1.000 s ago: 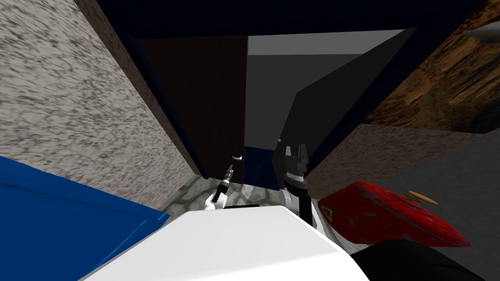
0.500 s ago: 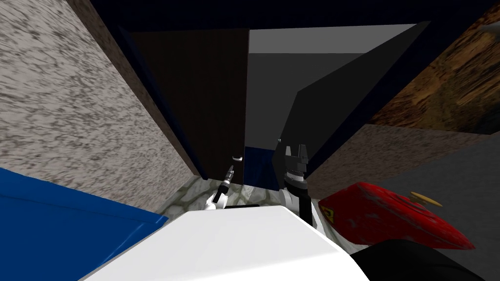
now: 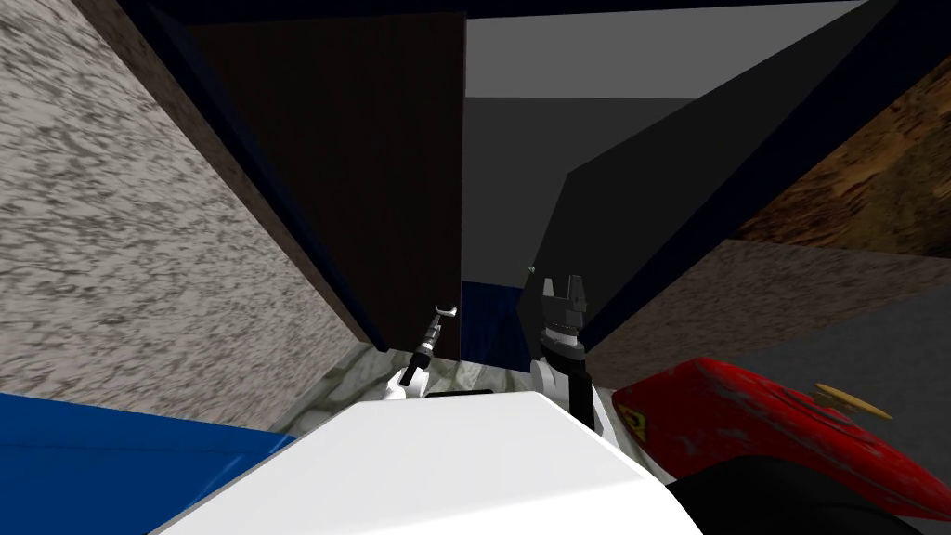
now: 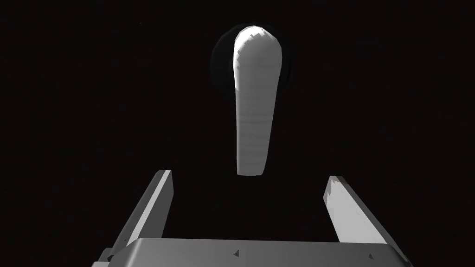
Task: Push the door open
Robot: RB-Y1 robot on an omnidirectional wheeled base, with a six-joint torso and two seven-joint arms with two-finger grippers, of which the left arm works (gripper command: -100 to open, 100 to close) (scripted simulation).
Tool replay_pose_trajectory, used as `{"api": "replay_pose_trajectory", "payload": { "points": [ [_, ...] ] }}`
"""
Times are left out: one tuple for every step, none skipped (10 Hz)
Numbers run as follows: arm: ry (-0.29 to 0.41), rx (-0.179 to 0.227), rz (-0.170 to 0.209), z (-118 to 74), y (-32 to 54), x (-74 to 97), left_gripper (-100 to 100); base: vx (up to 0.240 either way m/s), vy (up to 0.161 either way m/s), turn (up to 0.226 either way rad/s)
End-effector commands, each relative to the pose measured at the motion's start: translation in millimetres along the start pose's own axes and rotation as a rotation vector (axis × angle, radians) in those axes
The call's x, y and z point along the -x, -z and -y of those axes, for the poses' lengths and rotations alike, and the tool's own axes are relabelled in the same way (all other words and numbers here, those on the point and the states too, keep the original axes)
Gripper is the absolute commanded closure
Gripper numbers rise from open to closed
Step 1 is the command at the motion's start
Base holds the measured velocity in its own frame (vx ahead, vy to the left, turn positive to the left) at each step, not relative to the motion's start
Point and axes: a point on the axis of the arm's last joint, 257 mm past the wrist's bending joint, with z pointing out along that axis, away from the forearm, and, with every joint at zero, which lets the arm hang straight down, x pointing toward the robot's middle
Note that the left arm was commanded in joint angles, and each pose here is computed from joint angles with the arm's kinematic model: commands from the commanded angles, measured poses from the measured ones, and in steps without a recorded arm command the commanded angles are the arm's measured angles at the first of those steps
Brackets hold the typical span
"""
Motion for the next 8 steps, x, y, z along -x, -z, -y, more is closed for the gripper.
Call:
{"api": "replay_pose_trajectory", "payload": {
  "points": [
    [0.002, 0.001, 0.004, 0.0, -0.3, 1.0, -100, 0.193, -0.041, -0.028],
    [0.008, 0.000, 0.005, 0.1, -0.6, -1.2, -100, 0.188, -0.027, -0.020],
    [0.020, 0.000, 0.005, 0.6, -1.3, -6.9, -100, 0.201, -0.009, -0.023],
    [0.032, -0.001, 0.005, 1.1, -1.9, -12.8, -100, 0.196, -0.013, -0.024],
    [0.025, 0.000, 0.005, 0.1, -1.6, -9.7, -100, 0.083, -0.008, -0.002],
    [0.025, 0.000, 0.005, 0.1, -1.6, -9.7, 100, -0.011, 0.001, 0.005],
    [0.025, 0.000, 0.005, 0.1, -1.6, -9.7, 100, -0.026, 0.004, -0.007],
    [0.025, 0.000, 0.005, 0.1, -1.6, -9.7, 100, -0.013, 0.003, -0.015]
  ]
}}
